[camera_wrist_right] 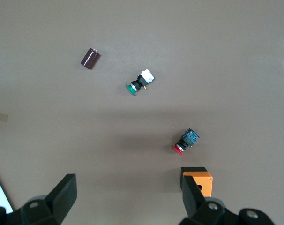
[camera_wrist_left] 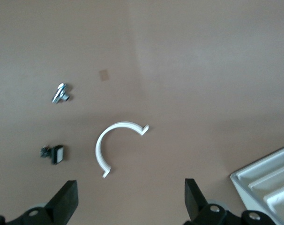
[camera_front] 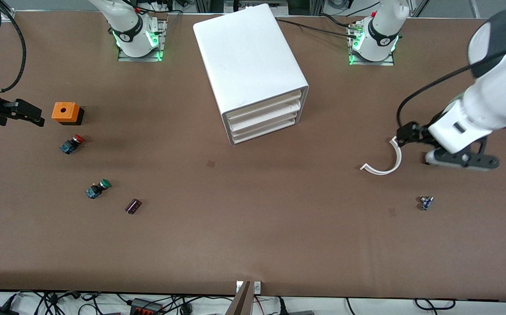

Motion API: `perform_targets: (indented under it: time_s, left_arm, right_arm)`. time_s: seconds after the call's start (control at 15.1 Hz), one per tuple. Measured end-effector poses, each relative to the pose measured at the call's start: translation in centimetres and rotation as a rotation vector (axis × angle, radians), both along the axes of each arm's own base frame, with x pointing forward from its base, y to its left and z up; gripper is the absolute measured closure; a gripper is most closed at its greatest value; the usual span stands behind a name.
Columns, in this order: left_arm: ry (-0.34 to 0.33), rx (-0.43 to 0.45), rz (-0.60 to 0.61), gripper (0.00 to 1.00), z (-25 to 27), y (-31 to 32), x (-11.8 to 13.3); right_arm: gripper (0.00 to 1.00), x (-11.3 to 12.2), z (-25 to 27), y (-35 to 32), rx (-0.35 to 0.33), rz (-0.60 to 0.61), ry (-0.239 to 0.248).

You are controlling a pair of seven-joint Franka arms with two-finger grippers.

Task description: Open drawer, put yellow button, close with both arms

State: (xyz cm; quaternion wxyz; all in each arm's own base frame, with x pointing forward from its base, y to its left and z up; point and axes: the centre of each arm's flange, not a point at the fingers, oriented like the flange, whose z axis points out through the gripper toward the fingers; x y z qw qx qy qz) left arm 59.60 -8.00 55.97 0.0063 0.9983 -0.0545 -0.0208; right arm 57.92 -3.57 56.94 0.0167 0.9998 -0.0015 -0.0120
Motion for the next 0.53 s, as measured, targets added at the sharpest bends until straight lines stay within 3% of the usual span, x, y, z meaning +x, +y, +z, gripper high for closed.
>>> perform_targets:
  time_s: [0.2,0.33,0.53]
  left_arm:
    - [-0.036,0.015,0.039,0.0,1.8,2.8,-3.3]
    - [-0.068,0.014,0.055,0.0,2.0,4.3,-3.6]
    - [-0.065,0.014,0.052,0.0,1.7,4.2,-3.5]
  right_arm:
    - [0.0,-0.2,-0.1,0.0,-0.001,0.0,-0.007]
    - [0.0,-0.6,-0.5,0.1,-0.002,0.002,-0.023]
    - [0.0,-1.2,-0.5,0.1,-0.002,0.0,-0.03]
